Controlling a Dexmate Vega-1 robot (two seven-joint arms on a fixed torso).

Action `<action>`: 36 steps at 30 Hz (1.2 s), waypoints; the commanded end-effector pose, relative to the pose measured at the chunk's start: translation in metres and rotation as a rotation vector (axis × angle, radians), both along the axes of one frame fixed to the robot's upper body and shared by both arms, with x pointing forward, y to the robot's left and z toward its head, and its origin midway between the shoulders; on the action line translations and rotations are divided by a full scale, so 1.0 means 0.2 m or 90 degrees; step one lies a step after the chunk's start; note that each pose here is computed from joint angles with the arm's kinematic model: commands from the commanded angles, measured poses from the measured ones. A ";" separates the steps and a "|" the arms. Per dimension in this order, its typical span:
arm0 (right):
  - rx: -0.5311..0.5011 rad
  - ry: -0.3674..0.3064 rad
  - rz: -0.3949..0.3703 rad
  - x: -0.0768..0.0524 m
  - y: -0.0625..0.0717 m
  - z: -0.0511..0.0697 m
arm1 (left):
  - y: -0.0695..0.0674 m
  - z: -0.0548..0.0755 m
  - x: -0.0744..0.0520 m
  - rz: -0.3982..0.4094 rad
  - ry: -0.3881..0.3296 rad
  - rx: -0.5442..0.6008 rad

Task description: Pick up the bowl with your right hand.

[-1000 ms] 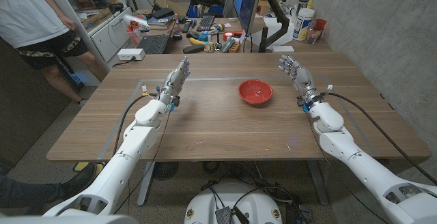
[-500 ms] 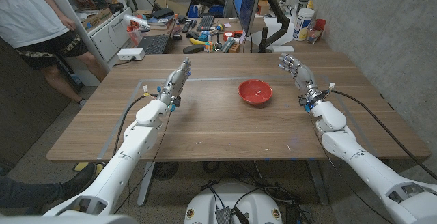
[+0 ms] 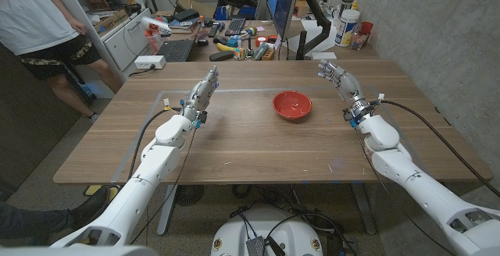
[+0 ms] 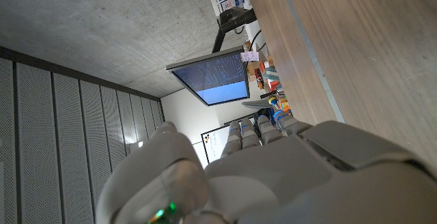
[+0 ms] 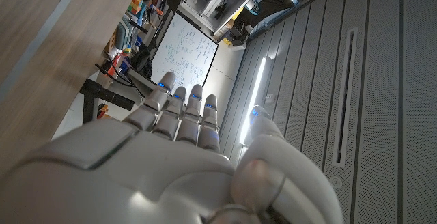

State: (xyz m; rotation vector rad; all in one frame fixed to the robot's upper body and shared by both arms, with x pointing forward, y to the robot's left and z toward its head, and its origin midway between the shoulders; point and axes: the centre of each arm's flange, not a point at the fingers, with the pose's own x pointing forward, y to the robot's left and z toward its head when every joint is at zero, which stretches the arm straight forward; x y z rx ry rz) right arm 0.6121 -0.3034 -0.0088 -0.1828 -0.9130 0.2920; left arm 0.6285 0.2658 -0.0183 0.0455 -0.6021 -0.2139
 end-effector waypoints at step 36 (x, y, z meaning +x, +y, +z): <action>-0.138 -0.125 -0.077 -0.11 0.01 0.00 | -0.02 -0.03 -0.02 0.008 0.006 0.004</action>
